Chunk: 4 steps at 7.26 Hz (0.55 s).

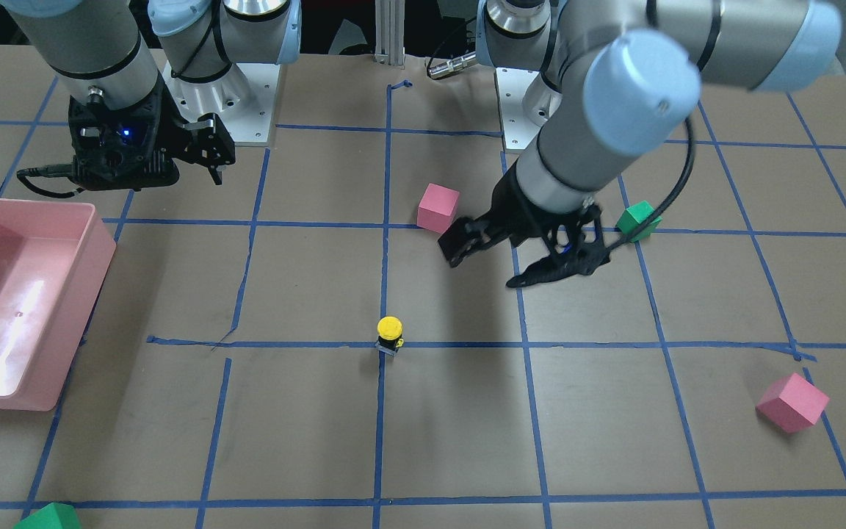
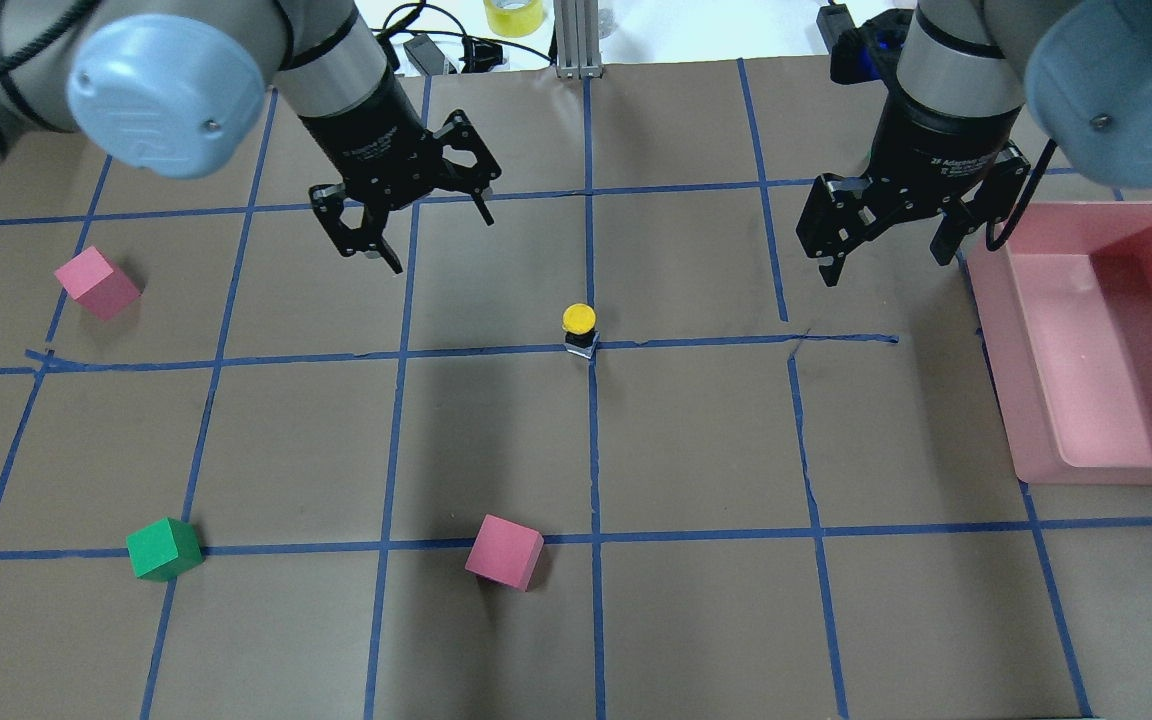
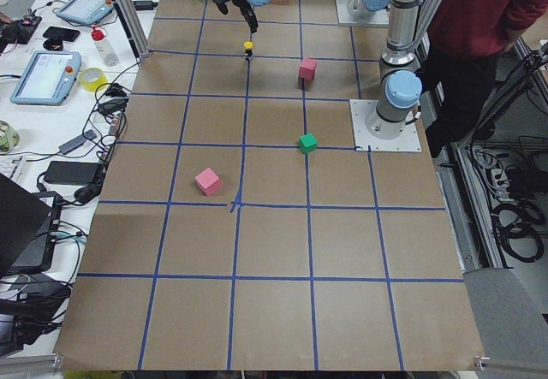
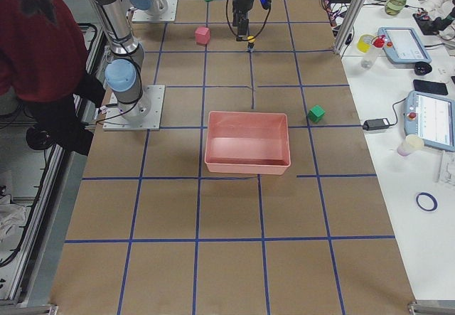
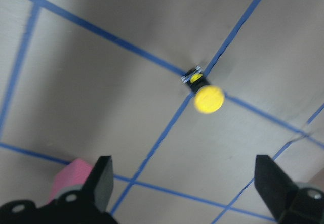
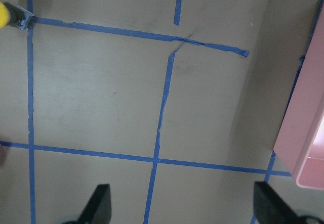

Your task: Align button upright

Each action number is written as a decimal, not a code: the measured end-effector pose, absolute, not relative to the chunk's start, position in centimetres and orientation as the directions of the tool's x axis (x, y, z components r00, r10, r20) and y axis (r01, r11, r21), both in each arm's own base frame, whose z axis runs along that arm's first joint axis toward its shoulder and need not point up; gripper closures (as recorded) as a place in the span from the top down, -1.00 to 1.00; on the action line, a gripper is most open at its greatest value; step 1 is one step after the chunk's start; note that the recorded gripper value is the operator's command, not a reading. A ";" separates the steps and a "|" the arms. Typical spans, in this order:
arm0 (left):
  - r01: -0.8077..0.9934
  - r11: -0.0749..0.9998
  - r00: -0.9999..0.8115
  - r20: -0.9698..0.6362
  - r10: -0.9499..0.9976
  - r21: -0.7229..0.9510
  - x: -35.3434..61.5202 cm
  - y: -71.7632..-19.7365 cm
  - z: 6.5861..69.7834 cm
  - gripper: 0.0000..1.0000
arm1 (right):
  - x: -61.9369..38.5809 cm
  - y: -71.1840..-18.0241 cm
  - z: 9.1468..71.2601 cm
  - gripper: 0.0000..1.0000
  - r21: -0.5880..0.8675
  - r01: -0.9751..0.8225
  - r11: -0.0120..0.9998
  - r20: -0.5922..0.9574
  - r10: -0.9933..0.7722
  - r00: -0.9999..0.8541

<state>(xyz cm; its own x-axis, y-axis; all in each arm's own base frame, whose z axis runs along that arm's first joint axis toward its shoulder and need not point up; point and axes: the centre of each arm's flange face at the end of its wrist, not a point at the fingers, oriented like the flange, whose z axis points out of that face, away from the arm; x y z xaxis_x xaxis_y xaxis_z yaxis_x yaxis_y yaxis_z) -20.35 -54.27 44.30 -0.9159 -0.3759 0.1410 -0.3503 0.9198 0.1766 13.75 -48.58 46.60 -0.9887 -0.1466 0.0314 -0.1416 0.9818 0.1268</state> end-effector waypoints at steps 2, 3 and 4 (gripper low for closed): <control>-0.254 0.962 -0.954 0.138 -0.266 0.102 -17.4 -51.7 48.6 1.00 | 13.7 -48.6 46.6 1.00 0.127 -0.141 0.982 0.032 -0.146 -0.989; -0.231 0.970 -0.960 0.144 -0.239 0.072 -16.5 -50.9 50.2 1.00 | 13.6 -48.6 46.6 1.00 0.127 -0.140 0.982 0.033 -0.145 -0.989; -0.208 0.977 -0.966 0.149 -0.212 0.043 -15.9 -50.0 51.5 1.00 | 13.6 -48.6 46.6 1.00 0.127 -0.140 0.982 0.033 -0.145 -0.989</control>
